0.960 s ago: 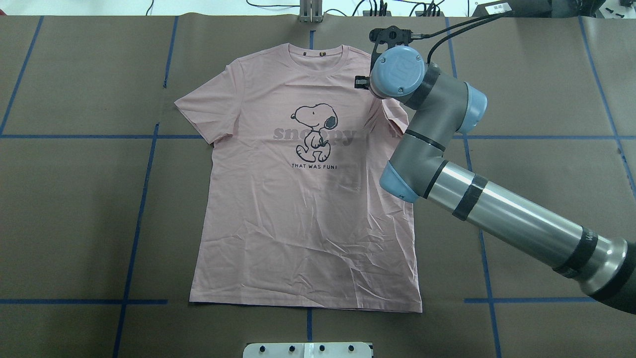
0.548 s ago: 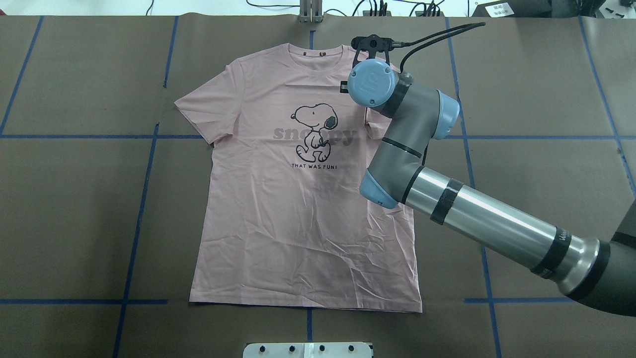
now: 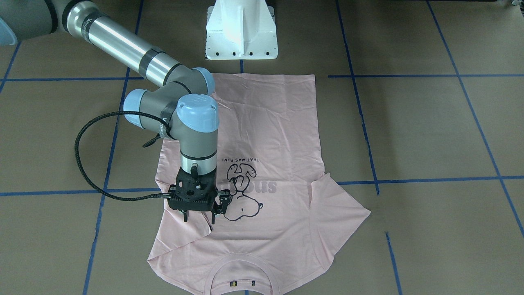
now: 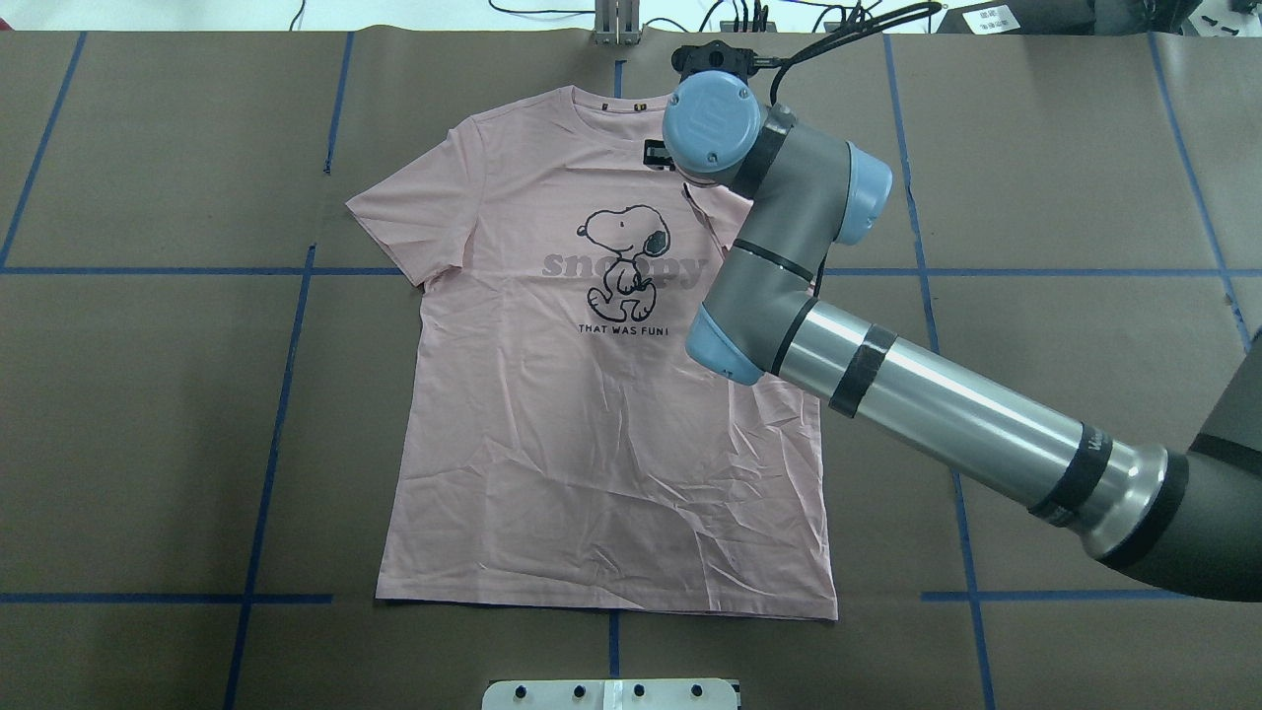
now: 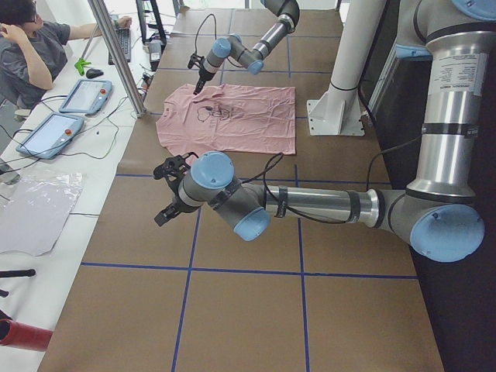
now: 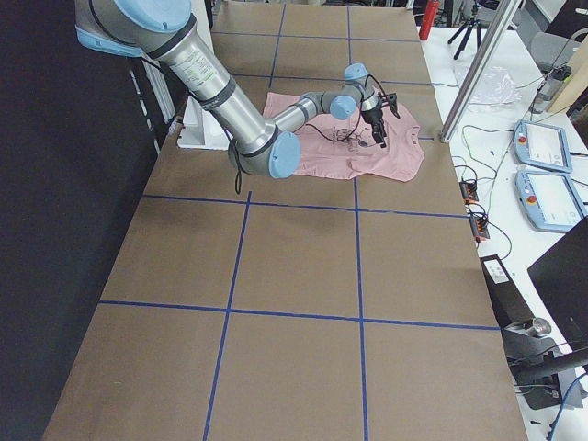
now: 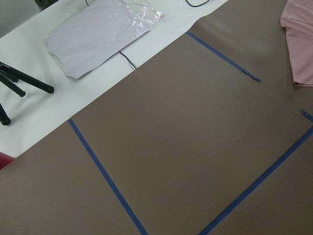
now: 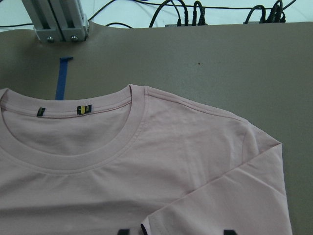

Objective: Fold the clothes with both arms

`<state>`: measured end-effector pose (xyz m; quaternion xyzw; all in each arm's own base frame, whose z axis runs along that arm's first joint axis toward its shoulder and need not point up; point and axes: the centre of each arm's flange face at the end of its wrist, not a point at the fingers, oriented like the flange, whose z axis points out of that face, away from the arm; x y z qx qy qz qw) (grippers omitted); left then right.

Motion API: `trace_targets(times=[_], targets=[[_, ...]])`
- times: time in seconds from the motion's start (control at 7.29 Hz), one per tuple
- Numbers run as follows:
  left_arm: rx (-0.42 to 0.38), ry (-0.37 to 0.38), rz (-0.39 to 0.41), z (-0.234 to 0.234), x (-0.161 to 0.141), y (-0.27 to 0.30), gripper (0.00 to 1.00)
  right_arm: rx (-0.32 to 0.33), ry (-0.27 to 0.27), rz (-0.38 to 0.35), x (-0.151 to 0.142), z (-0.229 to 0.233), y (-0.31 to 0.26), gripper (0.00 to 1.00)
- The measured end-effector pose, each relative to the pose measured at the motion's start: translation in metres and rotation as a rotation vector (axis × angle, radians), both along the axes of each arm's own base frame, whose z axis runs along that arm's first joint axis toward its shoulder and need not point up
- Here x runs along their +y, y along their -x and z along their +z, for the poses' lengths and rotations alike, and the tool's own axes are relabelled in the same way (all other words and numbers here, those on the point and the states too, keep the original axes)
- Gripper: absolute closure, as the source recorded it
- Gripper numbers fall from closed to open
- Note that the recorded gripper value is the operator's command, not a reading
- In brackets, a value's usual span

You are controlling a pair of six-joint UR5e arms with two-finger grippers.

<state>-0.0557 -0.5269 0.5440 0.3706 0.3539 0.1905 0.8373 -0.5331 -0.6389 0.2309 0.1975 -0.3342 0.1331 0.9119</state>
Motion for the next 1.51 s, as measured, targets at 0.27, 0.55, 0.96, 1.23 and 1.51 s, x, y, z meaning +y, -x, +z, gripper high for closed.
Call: trace_targets(times=[0.27,0.55,0.96,1.23,1.51], targets=[[0.093,0.092,-0.032,-0.021,-0.016,-0.039,0.00,-0.019,0.022,-0.155,-0.017,-0.009,-0.081,0.00],[0.140,0.153,-0.057,-0.053,-0.042,-0.099,0.01,-0.030,-0.031,-0.293,-0.012,0.034,-0.198,0.00],[0.232,0.326,-0.143,-0.098,-0.071,-0.237,0.33,-0.020,-0.107,-0.442,0.023,0.129,-0.344,0.00],[0.267,0.432,-0.274,-0.110,-0.087,-0.339,0.36,-0.010,-0.116,-0.457,0.033,0.150,-0.367,0.00],[0.249,0.453,-0.326,-0.111,-0.093,-0.404,0.41,-0.009,-0.121,-0.454,0.035,0.154,-0.370,0.00]])
